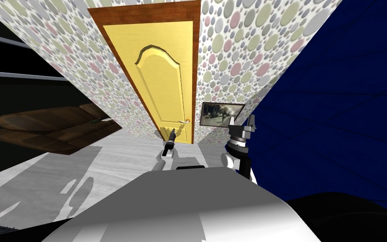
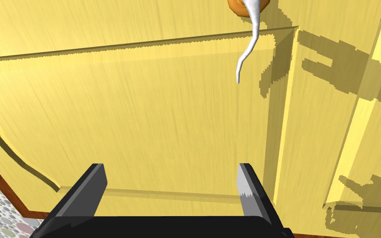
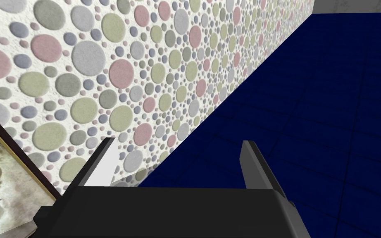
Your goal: Push the door open
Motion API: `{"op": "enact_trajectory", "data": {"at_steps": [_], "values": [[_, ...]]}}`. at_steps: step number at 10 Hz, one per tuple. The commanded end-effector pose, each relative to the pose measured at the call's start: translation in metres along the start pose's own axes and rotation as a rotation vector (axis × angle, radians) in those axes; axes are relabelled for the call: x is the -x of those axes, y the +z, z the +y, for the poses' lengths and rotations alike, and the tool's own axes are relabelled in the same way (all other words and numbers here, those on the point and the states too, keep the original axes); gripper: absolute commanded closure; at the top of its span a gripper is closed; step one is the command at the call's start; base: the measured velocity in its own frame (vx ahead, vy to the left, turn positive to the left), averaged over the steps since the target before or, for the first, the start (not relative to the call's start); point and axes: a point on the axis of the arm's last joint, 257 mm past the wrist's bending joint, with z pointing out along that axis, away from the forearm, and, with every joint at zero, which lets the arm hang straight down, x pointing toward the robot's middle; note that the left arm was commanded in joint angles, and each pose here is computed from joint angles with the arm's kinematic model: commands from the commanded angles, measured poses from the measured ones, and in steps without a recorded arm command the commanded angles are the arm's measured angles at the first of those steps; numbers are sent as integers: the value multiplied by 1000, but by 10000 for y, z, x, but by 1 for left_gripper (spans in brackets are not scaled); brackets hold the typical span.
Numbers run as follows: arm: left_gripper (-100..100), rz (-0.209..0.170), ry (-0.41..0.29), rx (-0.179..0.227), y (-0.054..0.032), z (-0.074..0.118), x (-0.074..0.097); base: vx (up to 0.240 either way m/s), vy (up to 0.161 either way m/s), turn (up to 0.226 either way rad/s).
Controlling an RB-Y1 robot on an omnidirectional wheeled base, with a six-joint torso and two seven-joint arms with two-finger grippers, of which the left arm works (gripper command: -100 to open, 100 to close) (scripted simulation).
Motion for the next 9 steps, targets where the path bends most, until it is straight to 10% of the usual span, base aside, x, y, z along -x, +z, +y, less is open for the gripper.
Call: {"op": "enact_trajectory", "data": {"at_steps": [1,9], "values": [[-100,8,1,17,5,70,-48,98,-19,-4],[-100,48,2,92,25,411,-313,94,-21,-3]]}}
